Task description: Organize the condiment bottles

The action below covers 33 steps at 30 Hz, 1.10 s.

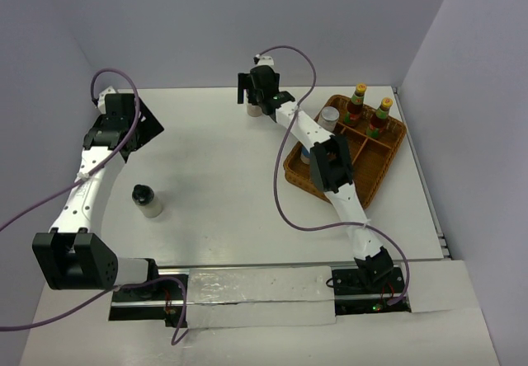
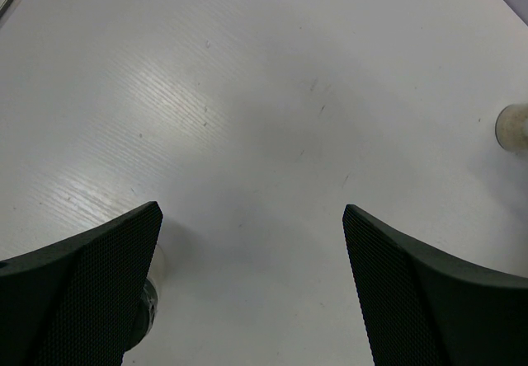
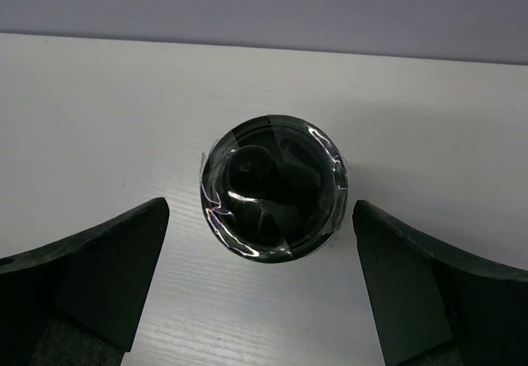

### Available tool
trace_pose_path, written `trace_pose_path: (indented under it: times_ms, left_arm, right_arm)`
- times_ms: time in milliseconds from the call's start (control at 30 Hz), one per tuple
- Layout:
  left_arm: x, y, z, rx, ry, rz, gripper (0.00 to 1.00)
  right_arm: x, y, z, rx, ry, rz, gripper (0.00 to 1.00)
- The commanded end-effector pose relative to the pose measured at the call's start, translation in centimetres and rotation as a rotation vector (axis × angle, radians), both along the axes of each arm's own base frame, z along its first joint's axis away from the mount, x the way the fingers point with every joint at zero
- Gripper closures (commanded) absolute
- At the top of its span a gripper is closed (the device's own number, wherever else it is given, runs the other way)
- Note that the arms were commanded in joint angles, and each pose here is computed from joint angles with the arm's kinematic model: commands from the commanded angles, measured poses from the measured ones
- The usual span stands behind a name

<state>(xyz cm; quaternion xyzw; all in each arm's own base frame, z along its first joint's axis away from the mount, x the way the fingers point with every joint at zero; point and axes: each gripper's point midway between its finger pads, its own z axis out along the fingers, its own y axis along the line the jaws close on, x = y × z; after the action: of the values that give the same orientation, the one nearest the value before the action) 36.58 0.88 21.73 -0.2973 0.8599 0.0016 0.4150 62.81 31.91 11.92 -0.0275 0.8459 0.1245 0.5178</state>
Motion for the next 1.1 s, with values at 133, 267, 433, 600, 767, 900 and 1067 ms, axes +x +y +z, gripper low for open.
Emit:
trace_pose_path:
  times_ms: [133, 267, 433, 600, 767, 900, 1067]
  left_arm:
    - [1.3, -0.3, 0.4, 0.012, -0.034, -0.019, 0.01]
    - [1.4, -0.3, 0.3, 0.014, -0.033, -0.020, 0.00]
    - [1.6, -0.3, 0.1, 0.016, -0.030, -0.022, 0.00]
    - [1.8, -0.4, -0.1, 0.014, -0.025, -0.028, 0.00]
    - [1.6, -0.2, -0.2, 0.021, -0.018, -0.027, 0.00]
    - [1.6, -0.2, -0.2, 0.024, -0.018, -0.026, 0.00]
    - [1.6, -0.2, -0.3, 0.025, -0.015, -0.025, 0.00]
  right_arm:
    - [1.0, 1.7, 2.6, 0.028, -0.116, -0.043, 0.01]
    - [1.1, 1.9, 2.4, 0.026, -0.119, -0.046, 0.02]
    - [1.2, 1.3, 1.7, 0.005, -0.121, -0.087, 0.02]
    - [1.3, 1.0, 1.5, -0.003, -0.126, -0.108, 0.03]
    - [1.7, 0.6, 2.3, 0.004, -0.160, -0.142, 0.06]
    - [1.9, 0.8, 2.7, 0.014, -0.173, -0.140, 0.10]
    - [1.8, 1.0, 2.2, 0.013, -0.163, -0.127, 0.21]
